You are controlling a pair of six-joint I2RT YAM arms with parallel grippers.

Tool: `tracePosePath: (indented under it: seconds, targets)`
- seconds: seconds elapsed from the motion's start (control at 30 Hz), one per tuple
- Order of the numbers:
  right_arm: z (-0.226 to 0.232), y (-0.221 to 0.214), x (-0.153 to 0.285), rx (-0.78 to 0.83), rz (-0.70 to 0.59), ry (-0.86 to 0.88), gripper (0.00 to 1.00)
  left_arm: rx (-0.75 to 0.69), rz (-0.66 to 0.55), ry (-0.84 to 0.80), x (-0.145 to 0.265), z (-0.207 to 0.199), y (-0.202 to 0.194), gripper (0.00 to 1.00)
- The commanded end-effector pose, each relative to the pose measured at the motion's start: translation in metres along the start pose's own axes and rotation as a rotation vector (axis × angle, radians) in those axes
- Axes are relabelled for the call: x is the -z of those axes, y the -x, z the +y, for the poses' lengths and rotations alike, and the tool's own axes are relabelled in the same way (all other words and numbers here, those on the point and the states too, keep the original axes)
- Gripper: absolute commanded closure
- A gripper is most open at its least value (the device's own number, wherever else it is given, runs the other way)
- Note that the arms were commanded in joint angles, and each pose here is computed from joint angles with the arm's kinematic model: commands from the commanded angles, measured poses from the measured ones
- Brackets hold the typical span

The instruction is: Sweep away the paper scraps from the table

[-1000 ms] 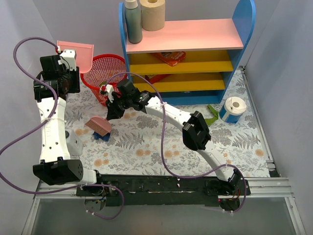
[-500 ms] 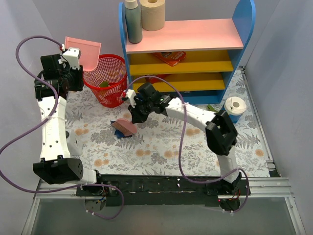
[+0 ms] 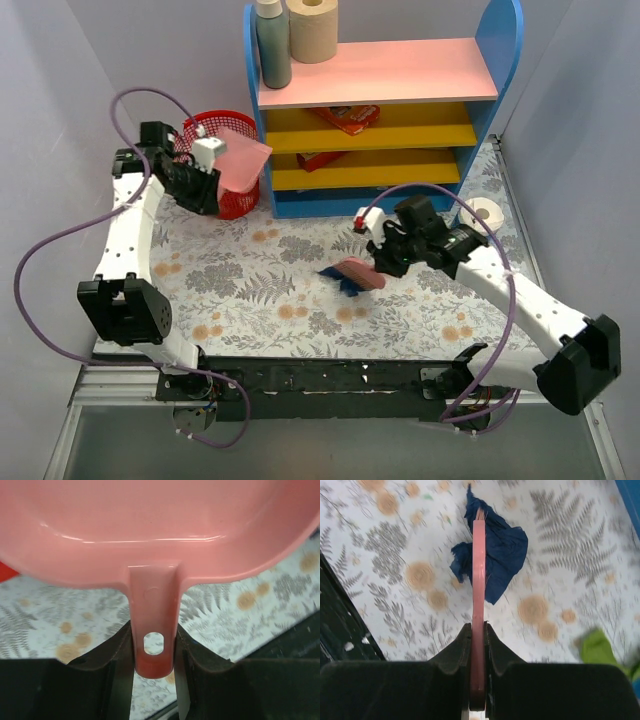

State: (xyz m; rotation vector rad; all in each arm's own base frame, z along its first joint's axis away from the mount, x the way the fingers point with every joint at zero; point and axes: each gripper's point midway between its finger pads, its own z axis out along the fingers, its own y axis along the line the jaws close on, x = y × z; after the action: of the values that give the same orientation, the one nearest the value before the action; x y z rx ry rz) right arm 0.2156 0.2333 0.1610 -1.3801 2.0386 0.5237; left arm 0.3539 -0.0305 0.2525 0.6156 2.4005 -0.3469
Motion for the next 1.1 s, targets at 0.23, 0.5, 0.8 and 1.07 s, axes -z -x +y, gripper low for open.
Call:
tracePosePath:
  seconds: [0.23, 0.5, 0.8, 1.07]
  targets:
    - [-0.007, 0.021, 0.073, -0.057, -0.154, 0.020, 0.99, -0.434, 0.252, -0.345, -0.014, -0.134, -0.085, 1.00]
    - [-0.027, 0.037, 0.079, -0.061, -0.177, -0.047, 0.99, -0.516, 0.437, -0.457, -0.031, -0.156, -0.171, 1.00]
    - [-0.048, 0.041, 0.074, -0.093, -0.163, -0.120, 0.99, -0.566, 0.381, -0.369, -0.106, -0.172, -0.186, 0.84]
    - [-0.046, 0.036, 0.067, -0.123, -0.146, -0.101, 0.99, -0.493, 0.295, -0.349, -0.138, -0.177, -0.198, 0.75]
